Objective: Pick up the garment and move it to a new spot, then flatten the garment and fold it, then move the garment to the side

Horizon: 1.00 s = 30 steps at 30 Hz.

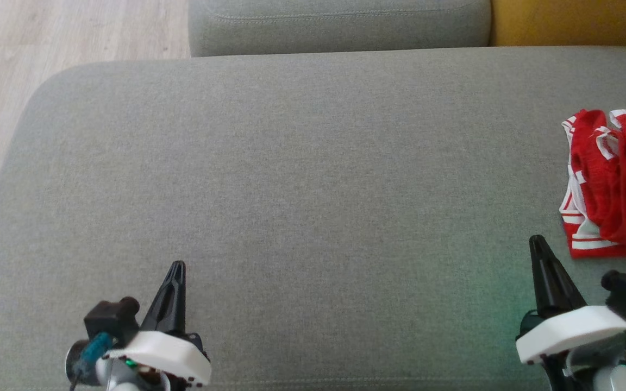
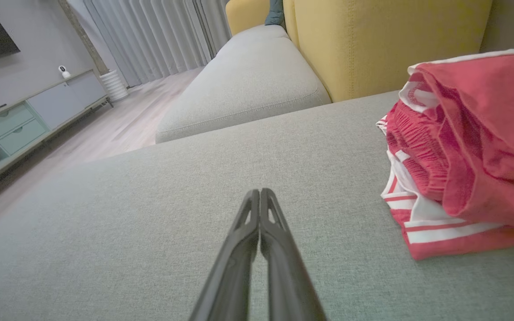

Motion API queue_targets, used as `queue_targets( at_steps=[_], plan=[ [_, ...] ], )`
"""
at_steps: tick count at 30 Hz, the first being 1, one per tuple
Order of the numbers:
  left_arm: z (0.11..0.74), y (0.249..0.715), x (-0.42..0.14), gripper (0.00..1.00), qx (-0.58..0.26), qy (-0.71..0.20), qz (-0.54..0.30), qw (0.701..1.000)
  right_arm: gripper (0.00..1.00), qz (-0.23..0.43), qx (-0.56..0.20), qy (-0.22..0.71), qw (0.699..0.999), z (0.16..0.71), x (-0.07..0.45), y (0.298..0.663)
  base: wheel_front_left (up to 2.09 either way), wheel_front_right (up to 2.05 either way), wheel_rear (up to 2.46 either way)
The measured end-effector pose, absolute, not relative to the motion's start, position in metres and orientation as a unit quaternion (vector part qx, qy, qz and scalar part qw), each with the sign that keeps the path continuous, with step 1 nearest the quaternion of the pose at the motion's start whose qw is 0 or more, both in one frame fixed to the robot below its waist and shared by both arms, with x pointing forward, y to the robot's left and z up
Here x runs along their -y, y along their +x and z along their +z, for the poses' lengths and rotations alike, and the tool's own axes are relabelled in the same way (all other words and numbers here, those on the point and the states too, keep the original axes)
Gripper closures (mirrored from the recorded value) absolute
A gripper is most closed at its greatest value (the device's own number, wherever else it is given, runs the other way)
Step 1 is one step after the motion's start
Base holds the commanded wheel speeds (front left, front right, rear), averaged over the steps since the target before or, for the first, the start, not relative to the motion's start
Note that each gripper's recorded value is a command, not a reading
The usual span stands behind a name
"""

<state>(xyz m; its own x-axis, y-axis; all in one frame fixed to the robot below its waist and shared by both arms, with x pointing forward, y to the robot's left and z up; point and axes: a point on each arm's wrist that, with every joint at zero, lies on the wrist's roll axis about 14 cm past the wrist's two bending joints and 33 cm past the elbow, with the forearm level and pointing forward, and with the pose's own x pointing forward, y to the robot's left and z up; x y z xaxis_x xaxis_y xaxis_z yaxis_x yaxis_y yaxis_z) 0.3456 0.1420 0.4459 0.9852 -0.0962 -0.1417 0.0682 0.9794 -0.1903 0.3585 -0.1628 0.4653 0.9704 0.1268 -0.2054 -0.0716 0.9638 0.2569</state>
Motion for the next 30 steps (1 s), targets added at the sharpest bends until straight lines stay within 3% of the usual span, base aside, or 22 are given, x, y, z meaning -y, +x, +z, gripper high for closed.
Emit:
queue_targets(
  at_steps=[30],
  plan=[
    [0.446,0.353,-0.158,1.00,-0.097,-0.261,0.001,0.960,1.00,0.030,-0.102,0.295,0.949,0.466,0.166,0.360,0.00,0.00,0.00]
  ],
)
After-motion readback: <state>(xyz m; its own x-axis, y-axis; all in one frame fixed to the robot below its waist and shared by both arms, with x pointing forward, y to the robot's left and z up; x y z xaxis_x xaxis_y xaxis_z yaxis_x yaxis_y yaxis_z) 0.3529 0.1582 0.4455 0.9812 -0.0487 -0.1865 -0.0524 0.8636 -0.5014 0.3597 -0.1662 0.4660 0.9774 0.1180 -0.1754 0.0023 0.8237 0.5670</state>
